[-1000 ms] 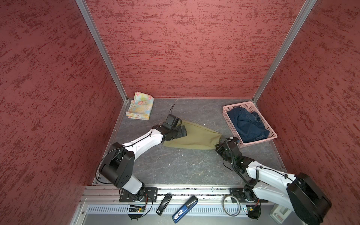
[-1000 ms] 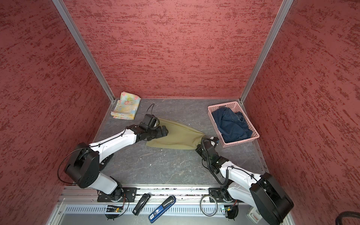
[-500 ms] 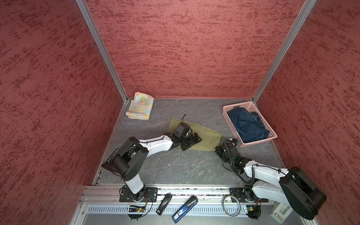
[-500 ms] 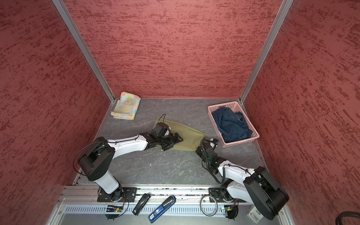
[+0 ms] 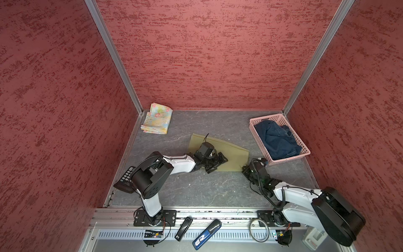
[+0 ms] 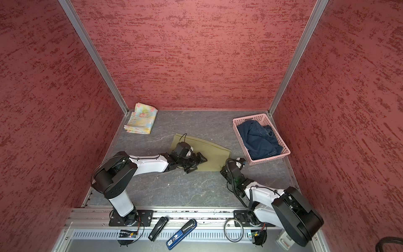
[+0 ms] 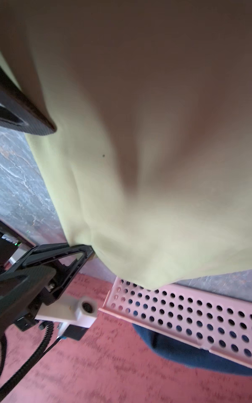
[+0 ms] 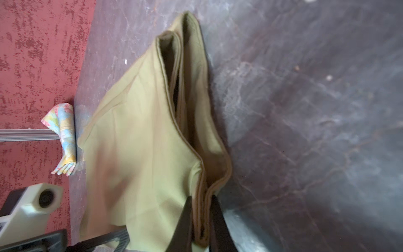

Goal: Fold and stack skirts
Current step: Fold the skirt at the center of the table.

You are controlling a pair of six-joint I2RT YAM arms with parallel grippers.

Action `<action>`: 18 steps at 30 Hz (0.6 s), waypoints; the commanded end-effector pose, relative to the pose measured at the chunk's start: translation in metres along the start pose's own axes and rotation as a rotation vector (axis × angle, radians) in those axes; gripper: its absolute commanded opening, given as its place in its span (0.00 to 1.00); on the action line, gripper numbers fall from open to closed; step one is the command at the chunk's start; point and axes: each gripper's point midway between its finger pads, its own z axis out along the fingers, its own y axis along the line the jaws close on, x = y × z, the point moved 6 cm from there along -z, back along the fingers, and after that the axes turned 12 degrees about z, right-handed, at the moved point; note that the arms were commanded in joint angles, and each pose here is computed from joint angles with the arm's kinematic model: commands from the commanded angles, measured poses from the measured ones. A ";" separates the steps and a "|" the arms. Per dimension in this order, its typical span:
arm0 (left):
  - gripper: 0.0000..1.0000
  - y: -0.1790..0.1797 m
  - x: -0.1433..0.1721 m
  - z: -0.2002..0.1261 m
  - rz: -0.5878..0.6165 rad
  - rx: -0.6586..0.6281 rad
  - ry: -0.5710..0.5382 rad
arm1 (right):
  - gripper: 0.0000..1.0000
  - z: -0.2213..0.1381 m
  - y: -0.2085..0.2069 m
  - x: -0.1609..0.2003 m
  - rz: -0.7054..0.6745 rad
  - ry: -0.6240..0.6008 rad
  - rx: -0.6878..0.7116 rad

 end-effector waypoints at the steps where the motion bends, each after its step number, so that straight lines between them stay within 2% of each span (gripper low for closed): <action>1: 0.95 0.028 0.008 0.009 -0.056 -0.060 0.015 | 0.00 -0.004 0.034 -0.008 -0.008 -0.041 -0.099; 8: 0.94 0.043 0.011 0.019 -0.111 -0.037 0.026 | 0.00 -0.010 0.098 -0.006 -0.205 -0.010 -0.249; 13: 0.94 0.050 0.012 0.021 -0.124 -0.034 0.024 | 0.00 -0.009 0.143 0.008 -0.326 0.092 -0.366; 18: 0.94 0.054 0.008 0.016 -0.137 -0.017 0.000 | 0.00 0.000 0.159 0.024 -0.363 0.194 -0.408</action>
